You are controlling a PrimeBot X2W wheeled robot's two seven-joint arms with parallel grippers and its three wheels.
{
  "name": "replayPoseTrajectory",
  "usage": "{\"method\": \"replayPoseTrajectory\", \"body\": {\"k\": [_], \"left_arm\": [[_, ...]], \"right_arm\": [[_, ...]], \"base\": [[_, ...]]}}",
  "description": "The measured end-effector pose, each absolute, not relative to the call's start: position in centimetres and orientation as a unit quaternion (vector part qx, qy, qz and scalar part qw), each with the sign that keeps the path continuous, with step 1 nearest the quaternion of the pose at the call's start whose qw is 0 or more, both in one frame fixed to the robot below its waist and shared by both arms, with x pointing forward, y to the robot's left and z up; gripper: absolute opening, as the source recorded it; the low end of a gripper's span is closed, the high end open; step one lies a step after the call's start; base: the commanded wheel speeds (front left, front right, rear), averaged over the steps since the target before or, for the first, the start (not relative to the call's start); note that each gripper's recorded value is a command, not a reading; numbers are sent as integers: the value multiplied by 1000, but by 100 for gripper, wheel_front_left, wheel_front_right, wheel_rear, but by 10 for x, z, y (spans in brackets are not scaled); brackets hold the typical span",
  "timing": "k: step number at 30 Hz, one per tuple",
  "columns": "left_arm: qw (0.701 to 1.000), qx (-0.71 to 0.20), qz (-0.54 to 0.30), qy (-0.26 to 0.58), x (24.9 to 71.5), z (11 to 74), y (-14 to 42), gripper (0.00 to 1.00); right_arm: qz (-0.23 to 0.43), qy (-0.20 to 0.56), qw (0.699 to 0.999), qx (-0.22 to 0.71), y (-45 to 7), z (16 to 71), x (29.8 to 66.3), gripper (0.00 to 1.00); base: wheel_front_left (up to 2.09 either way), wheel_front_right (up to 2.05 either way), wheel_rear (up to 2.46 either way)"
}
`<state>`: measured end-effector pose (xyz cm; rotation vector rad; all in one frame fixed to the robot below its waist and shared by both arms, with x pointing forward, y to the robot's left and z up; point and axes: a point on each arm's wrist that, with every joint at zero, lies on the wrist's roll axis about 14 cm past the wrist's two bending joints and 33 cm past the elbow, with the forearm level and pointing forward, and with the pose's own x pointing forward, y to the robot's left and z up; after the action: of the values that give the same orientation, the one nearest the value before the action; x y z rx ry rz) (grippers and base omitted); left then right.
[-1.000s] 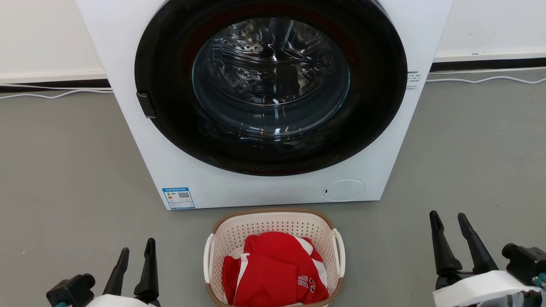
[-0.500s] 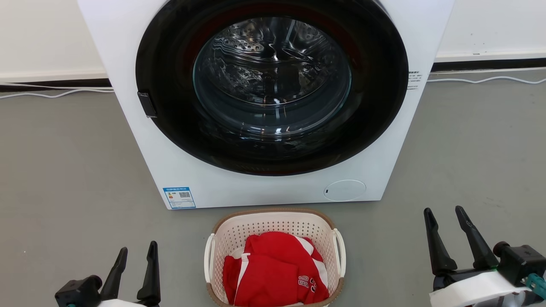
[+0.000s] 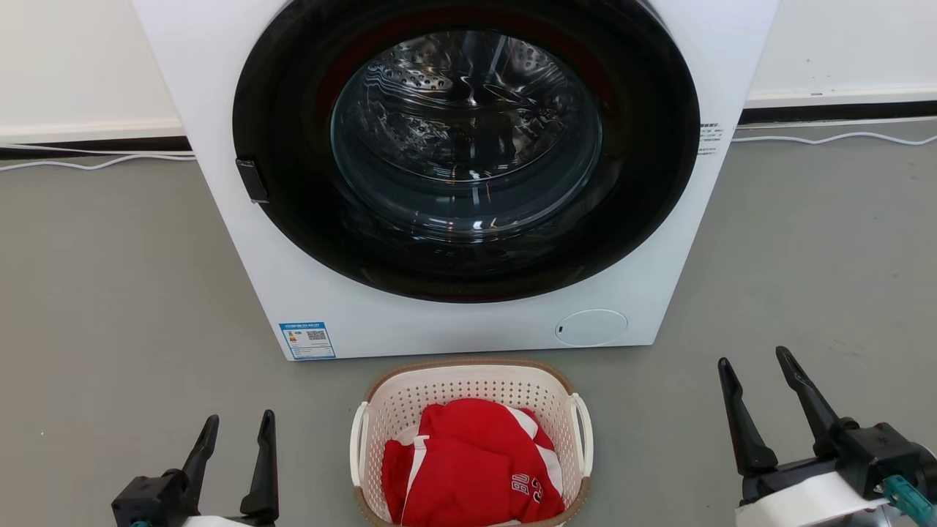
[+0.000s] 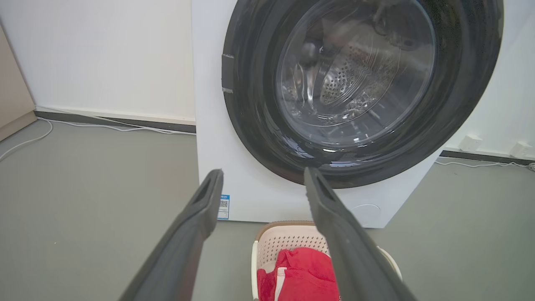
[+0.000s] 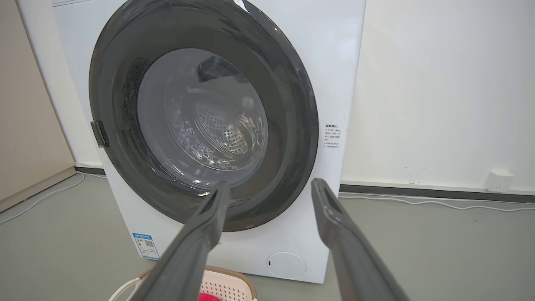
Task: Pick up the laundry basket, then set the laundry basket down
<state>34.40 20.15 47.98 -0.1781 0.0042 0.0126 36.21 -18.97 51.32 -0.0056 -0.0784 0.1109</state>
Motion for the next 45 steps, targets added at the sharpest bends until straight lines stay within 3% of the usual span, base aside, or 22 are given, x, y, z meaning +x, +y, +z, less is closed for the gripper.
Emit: {"method": "replayPoseTrajectory", "body": {"k": [26,45], "left_arm": [[998,-63,0,12,341,472,200,100],[990,-71,-18,122,375,402,182,100]], "right_arm": [[63,-42,997,-35,-189,513,365,100],[29,78,996,-15,-198,430,402,100]], "base": [[0,0,0],[0,0,0]]}}
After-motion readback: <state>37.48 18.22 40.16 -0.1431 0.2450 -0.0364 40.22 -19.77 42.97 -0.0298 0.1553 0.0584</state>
